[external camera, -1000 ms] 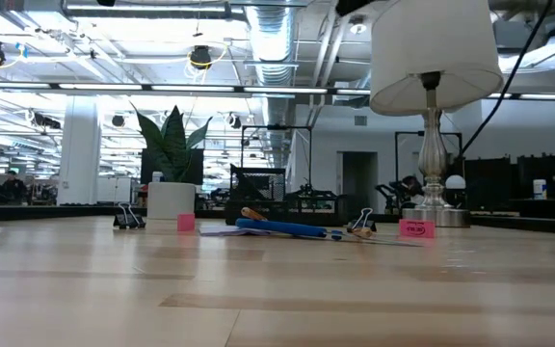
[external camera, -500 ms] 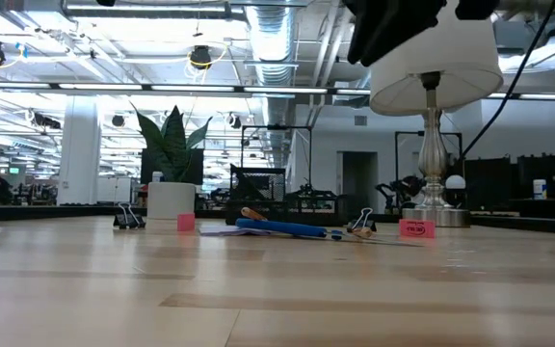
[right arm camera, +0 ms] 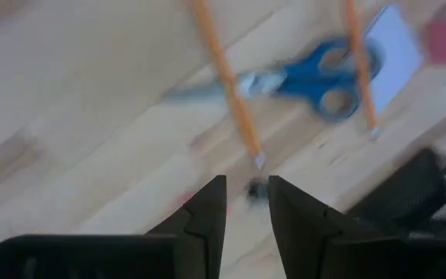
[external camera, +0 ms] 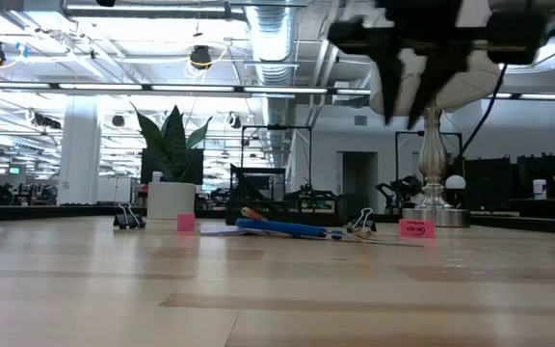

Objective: Pick and place office supplies into organizer
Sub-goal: Put the right pencil into the desk organizer

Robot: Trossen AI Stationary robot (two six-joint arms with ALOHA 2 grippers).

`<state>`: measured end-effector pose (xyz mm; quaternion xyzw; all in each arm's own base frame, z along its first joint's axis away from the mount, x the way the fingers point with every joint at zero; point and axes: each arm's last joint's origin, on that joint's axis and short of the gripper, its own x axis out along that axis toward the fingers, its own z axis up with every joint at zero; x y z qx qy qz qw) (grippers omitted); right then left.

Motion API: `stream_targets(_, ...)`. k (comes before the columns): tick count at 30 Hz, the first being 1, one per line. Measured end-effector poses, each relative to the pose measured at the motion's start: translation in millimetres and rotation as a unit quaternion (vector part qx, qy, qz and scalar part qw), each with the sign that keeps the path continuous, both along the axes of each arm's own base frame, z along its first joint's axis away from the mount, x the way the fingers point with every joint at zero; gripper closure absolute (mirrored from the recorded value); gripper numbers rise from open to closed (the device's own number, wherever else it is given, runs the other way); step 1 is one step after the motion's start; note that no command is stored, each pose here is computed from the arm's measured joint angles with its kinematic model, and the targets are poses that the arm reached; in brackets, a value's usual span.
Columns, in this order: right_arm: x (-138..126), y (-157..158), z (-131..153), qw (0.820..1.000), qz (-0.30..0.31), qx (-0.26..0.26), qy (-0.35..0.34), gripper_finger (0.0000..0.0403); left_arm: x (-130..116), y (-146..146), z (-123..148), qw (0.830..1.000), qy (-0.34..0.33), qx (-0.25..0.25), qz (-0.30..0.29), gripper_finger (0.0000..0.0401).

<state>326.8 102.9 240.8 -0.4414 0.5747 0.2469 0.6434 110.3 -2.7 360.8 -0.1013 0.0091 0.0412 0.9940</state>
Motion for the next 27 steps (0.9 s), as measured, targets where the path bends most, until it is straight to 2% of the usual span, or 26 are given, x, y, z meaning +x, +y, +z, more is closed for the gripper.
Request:
stream_targets(2,-4,0,-1,1.000,0.012,-0.013,0.025,0.0312,1,0,0,1.000,0.001,0.000,0.000,0.0275)
stream_targets(5,3,4,-2,0.998,0.051,-0.017,0.019,0.0312,1,0,-1,1.000,0.004,0.000,0.000,0.0275)
stream_targets(7,-1,3,-8,0.996,0.064,-0.020,0.051,0.0312,3,0,-1,1.000,0.007,0.000,0.000,0.0275)
stream_targets(9,7,4,-11,0.997,0.073,0.003,0.037,0.0312,3,0,-2,1.000,0.009,0.000,0.000,0.0275)
stream_targets(11,3,0,-16,0.995,0.075,0.002,0.073,0.0312,4,0,-2,1.000,0.010,-0.002,0.000,0.0275)
stream_targets(13,9,-2,-18,0.995,0.082,0.010,0.059,0.0312,5,0,-2,1.000,0.012,-0.006,0.000,0.0275)
stream_targets(20,13,-9,-27,0.991,0.101,0.047,0.078,0.0311,7,0,-3,1.000,0.014,-0.009,0.001,0.0275)
stream_targets(27,19,-10,-27,0.989,0.118,0.070,0.059,0.0297,7,0,-3,1.000,0.015,-0.011,0.001,0.0275)
